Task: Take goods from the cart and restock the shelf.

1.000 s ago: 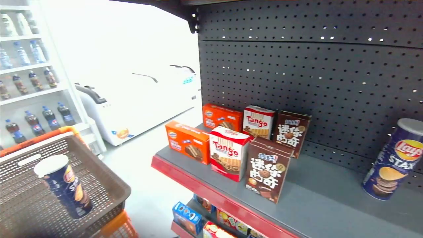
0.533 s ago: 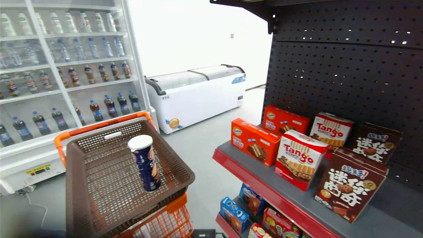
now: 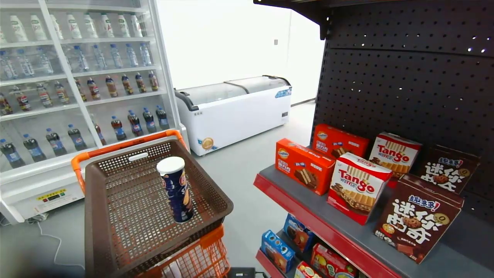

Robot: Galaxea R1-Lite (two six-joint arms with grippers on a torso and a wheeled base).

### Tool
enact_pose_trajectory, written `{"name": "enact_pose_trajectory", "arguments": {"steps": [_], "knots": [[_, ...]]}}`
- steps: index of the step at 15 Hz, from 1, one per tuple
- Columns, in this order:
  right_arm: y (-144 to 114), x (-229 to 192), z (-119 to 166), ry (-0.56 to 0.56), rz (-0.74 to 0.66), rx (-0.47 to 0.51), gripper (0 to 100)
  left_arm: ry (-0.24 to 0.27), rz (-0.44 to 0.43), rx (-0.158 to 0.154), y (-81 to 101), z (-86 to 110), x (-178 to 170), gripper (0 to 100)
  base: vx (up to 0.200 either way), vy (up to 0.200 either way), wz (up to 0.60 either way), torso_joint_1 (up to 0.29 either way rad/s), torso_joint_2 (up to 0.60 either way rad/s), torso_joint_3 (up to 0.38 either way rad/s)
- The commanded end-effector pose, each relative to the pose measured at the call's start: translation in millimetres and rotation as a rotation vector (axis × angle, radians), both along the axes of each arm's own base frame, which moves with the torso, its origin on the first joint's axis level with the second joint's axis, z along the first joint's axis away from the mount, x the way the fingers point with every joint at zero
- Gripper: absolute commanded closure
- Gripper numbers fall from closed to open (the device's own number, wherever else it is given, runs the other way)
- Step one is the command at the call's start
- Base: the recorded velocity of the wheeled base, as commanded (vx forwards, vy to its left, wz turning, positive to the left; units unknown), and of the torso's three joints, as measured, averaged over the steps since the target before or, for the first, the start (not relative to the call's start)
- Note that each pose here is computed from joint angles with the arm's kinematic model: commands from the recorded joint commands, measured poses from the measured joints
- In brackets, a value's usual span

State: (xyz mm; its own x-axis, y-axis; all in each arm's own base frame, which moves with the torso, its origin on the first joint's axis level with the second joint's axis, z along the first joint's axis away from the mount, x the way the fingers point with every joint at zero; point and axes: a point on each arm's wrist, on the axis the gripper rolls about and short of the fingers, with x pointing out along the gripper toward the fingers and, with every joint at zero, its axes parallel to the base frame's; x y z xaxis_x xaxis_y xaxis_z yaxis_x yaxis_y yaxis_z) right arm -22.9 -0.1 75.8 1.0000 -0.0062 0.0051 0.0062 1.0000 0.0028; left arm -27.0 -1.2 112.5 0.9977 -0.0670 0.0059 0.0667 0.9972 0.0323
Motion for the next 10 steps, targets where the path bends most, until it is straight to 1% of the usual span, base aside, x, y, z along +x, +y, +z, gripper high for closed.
{"name": "enact_pose_trajectory", "arguments": {"steps": [1, 3, 4, 5, 6, 7, 8, 9, 10], "knots": [[0, 0, 0, 0.001, 0.0, 0.0, 0, 0.165, 0.0, 0.009, -0.2, 41.5, 29, 0, 0.0, 0.0, 0.0, 0.0, 0.0, 0.0], [0, 0, 0, 0.001, 0.0, 0.0, 0, 0.272, 0.015, 0.009, 0.0, 56.9, 56, 0, 0.0, 0.0, 0.0, 0.0, 0.0, 0.0], [0, 0, 0, 0.001, 0.0, 0.0, 0, 0.326, 0.02, 0.008, 0.0, 61.1, 69, 0, 0.0, 0.0, 0.0, 0.0, 0.0, 0.0], [0, 0, 0, 0.001, 0.0, -0.001, 0, 0.365, 0.022, 0.005, 0.1, 63.5, 79, 0, 0.0, 0.0, 0.0, 0.0, 0.0, 0.0], [0, 0, 0, 0.001, 0.0, -0.001, 0, 0.385, 0.022, 0.006, 0.2, 71.0, 100, 0, 0.0, 0.0, 0.0, 0.0, 0.0, 0.0], [0, 0, 0, 0.001, 0.0, -0.001, 0, 0.398, 0.025, 0.007, 0.5, 74.2, 117, 0, 0.0, 0.0, 0.0, 0.0, 0.0, 0.0], [0, 0, 0, 0.001, 0.0, 0.0, 0, 0.423, 0.015, 0.01, -0.1, 74.5, 129, 0, 0.0, 0.0, 0.0, 0.0, 0.0, 0.0], [0, 0, 0, 0.001, 0.0, 0.0, 0, 0.453, -0.002, 0.02, -1.3, 72.0, 136, 0, 0.0, 0.0, 0.0, 0.0, 0.0, 0.0], [0, 0, 0, 0.001, 0.0, -0.001, 0, 0.491, -0.033, 0.044, -4.4, 66.6, 152, 0, 0.0, 0.0, 0.0, 0.0, 0.0, 0.0]]}}
